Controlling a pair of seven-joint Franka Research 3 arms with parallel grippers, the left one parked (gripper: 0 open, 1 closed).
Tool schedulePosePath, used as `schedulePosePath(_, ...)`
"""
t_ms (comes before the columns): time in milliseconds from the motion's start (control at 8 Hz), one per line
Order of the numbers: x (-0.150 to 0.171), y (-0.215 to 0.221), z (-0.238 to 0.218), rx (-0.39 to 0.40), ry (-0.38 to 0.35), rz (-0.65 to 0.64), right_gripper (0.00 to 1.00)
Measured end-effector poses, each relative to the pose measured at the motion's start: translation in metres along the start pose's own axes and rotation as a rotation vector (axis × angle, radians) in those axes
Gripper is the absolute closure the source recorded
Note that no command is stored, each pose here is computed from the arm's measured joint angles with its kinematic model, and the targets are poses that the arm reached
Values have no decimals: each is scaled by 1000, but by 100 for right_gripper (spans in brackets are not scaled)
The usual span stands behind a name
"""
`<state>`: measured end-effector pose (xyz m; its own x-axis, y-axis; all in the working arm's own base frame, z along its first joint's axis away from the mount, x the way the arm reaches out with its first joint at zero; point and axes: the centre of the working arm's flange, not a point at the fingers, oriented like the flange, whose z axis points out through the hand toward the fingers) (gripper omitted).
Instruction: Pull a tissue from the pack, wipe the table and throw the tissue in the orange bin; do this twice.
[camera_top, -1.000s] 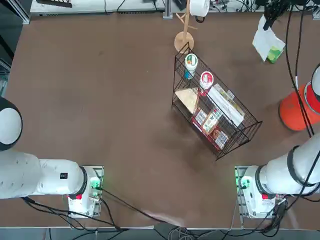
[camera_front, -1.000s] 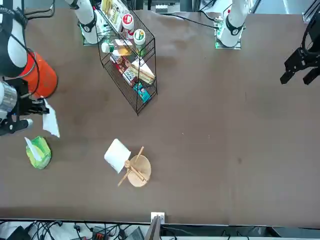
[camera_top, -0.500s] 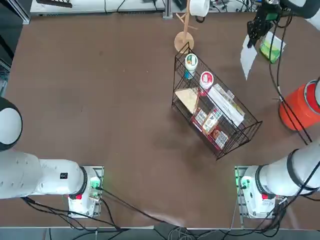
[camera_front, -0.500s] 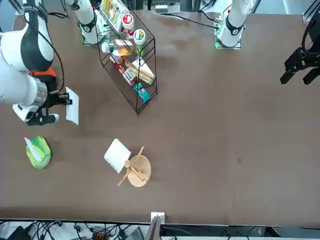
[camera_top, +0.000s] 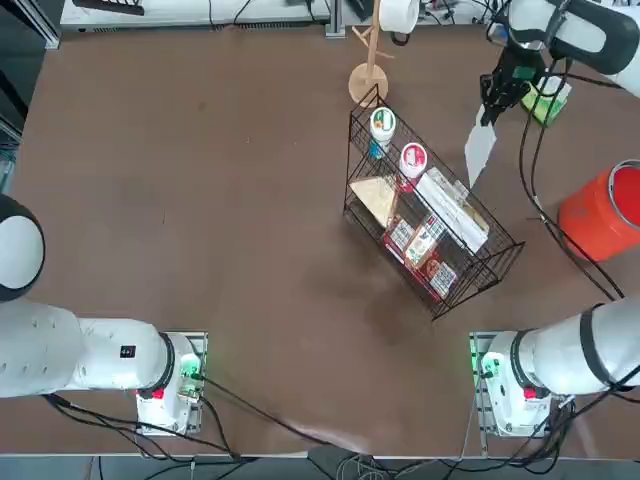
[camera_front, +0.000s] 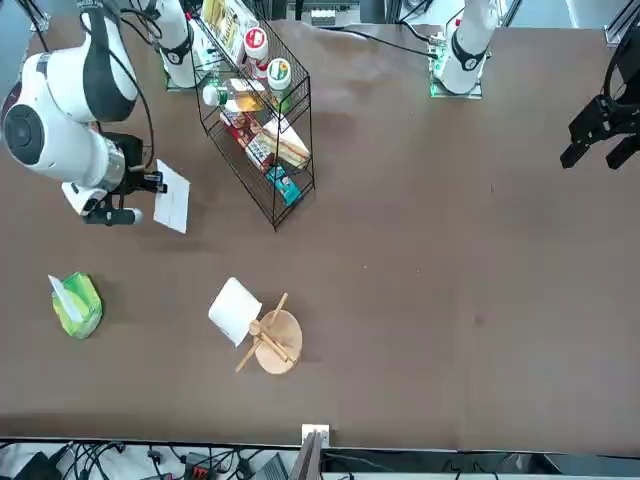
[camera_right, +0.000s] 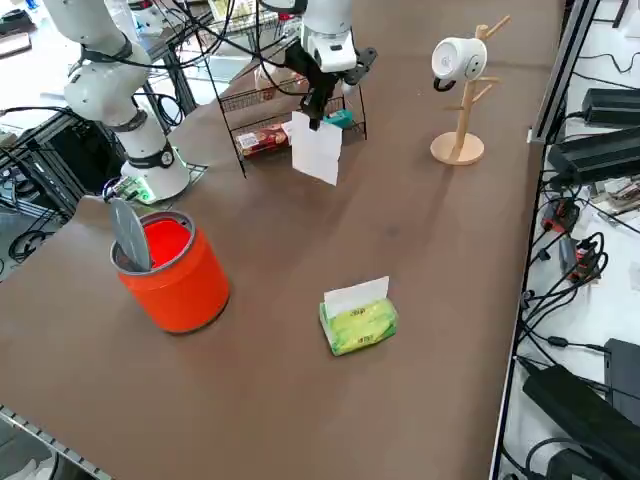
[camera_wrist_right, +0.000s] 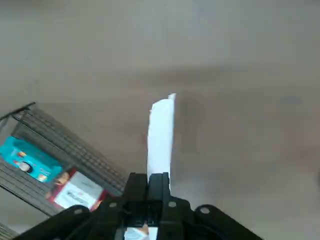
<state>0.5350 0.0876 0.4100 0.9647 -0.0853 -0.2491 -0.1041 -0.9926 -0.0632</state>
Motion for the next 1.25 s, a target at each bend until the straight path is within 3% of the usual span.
schedulePosePath(500, -22, -61, 23, -23, 11, 254, 99)
schedulePosePath(1250, -25, -50, 55, -33, -1, 368, 99)
